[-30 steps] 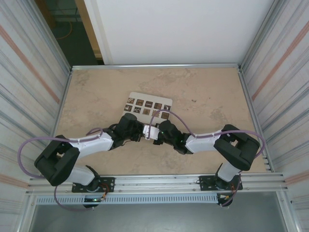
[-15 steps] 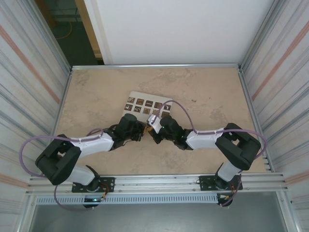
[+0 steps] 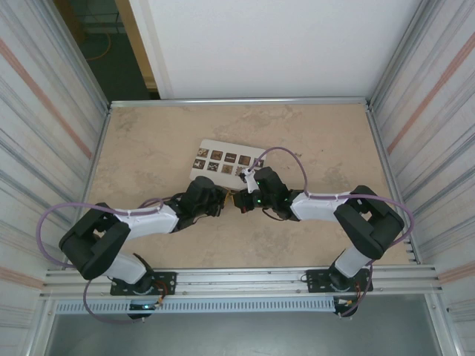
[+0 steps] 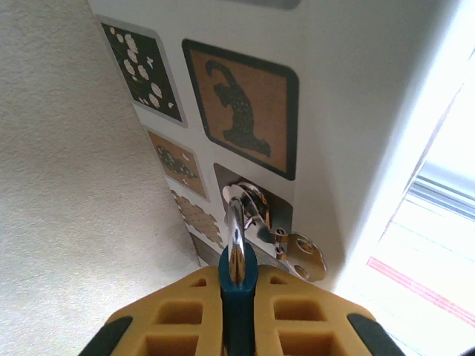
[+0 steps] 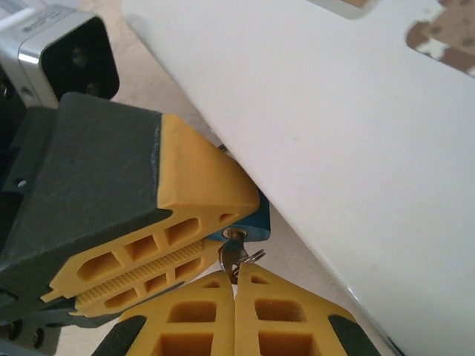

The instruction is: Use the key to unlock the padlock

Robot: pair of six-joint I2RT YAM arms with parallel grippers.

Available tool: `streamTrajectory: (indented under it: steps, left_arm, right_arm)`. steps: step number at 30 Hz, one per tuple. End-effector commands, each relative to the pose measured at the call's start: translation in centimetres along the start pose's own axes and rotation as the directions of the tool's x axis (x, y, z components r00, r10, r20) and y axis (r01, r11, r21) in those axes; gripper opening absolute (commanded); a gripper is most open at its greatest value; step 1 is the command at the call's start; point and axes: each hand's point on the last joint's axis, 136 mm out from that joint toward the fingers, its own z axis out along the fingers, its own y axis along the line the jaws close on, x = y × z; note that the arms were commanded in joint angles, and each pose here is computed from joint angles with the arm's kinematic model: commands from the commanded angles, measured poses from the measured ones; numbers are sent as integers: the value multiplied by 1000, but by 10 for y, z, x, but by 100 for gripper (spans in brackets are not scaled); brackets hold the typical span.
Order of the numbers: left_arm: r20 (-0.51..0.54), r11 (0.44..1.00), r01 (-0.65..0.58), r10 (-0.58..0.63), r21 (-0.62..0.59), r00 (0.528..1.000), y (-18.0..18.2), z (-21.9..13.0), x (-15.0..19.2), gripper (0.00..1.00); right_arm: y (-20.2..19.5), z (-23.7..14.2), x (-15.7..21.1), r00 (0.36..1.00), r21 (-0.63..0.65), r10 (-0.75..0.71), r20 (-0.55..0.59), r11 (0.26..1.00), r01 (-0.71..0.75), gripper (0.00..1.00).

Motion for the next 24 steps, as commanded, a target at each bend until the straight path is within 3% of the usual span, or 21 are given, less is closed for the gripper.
streamTrajectory:
  steps: [1,9,17,24]
  left_arm:
    - [-188,999,-25,20,-21,982,8,-2,47,0]
    - [-184,999,-27,21,-34,983,14,-1,48,0]
    - [-172,998,-34,25,-48,985,20,0,46,0]
    - [-175,998,-34,23,-60,984,24,3,48,0]
  right_arm:
    - [-13,2,-30,971,8,218,100,975,-220,0]
    - [-17,2,-29,955,7,271,119,962,-274,0]
    - [-8,-8,-31,983,-2,139,123,990,-140,1]
    - [-1,-13,-34,990,0,38,135,999,-38,12]
